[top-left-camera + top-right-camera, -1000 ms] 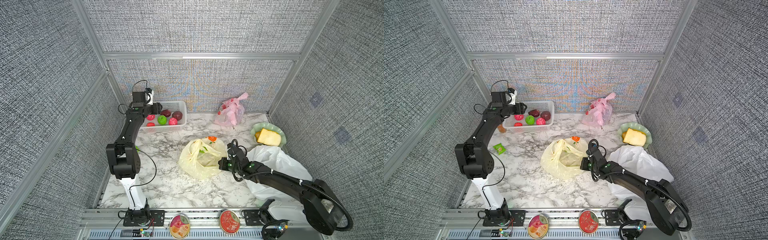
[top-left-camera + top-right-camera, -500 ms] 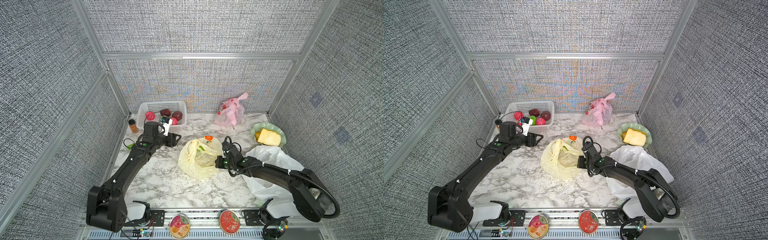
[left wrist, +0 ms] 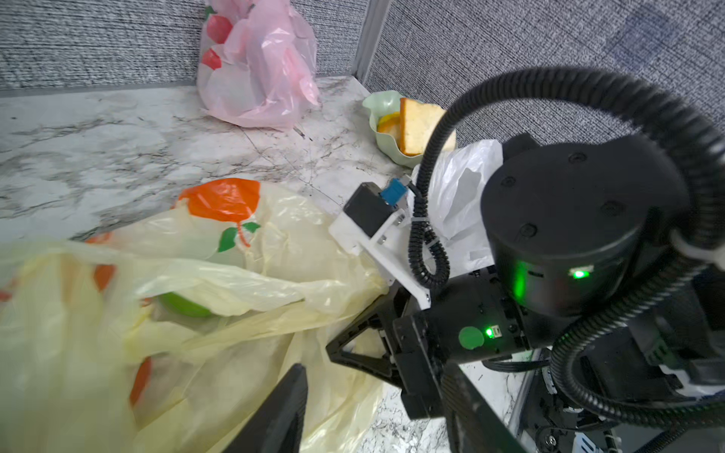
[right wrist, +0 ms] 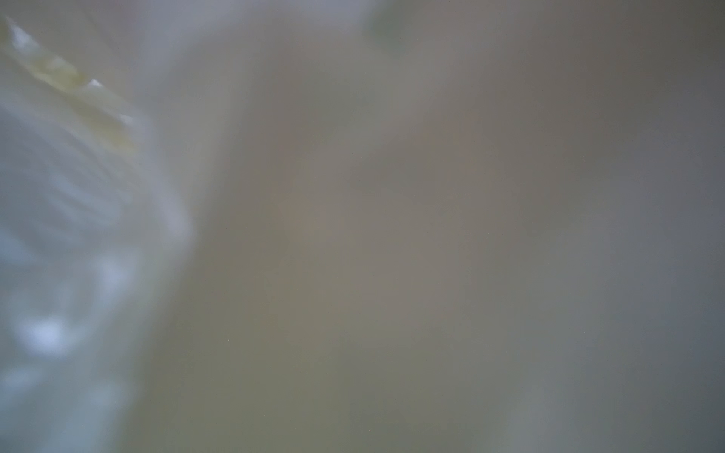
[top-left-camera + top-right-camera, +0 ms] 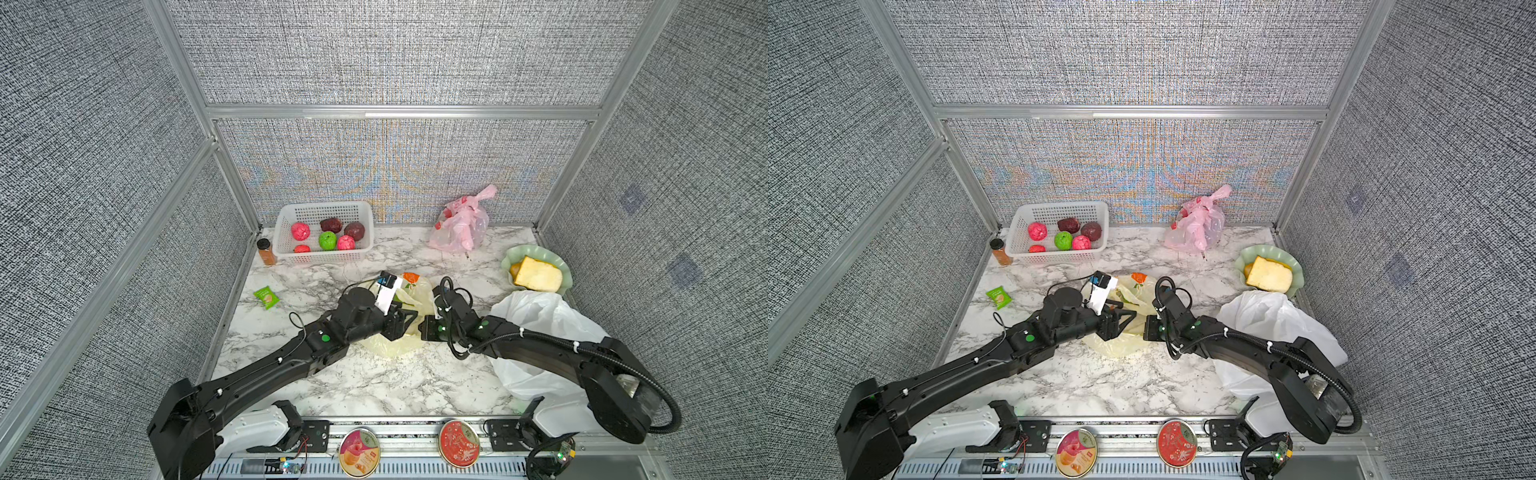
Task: Untie the knot of a plastic bag & take out the apple
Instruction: Adjust the plastic bag at the center of the board.
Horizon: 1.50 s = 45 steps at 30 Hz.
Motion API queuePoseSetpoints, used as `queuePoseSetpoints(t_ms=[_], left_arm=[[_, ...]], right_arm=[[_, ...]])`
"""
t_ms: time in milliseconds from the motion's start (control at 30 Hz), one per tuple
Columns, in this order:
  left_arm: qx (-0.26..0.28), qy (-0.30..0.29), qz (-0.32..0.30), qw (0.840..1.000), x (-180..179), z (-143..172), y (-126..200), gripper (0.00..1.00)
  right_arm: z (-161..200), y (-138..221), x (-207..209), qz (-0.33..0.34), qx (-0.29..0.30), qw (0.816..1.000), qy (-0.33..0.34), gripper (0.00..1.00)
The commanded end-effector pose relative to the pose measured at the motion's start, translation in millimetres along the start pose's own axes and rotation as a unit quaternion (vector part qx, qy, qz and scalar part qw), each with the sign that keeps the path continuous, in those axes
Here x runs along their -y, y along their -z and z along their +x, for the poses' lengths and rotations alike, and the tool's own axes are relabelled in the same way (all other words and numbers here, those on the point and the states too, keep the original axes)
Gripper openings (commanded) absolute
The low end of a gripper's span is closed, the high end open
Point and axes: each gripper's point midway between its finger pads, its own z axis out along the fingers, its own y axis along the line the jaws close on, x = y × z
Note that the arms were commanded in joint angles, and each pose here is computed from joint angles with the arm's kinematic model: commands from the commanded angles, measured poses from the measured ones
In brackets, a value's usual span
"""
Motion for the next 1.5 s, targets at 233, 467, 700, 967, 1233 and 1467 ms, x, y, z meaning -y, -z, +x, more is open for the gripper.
queuePoseSetpoints(t_ms=[233, 467, 700, 967, 1233, 1467], left_arm=[[-0.012, 0.004, -0.087, 0.996, -41, 31, -18, 0.56], [-0.077, 0.055, -0.117, 0.989, -65, 97, -16, 0.56], [-0.070, 0.095, -0.111, 0.987, -70, 124, -1, 0.56], [-0.054, 0.086, -0.109, 0.989, -68, 114, 3, 0.56], [-0.047, 0.106, -0.081, 0.990, -58, 107, -7, 0.56], [-0.052, 0.116, -0.070, 0.989, -56, 112, -14, 0.56]], right_arm=[[-6, 8, -10, -0.037, 0.025, 0.998, -0.045, 0.00], [-10, 10, -23, -0.066, 0.031, 0.996, -0.047, 0.00], [-19, 42, -2, 0.026, 0.058, 0.998, -0.002, 0.77], [-51, 71, -15, 0.123, 0.097, 0.981, 0.118, 0.99], [-62, 52, -43, 0.225, 0.081, 0.926, 0.293, 0.99], [-75, 28, -45, 0.262, 0.063, 0.895, 0.355, 0.99]])
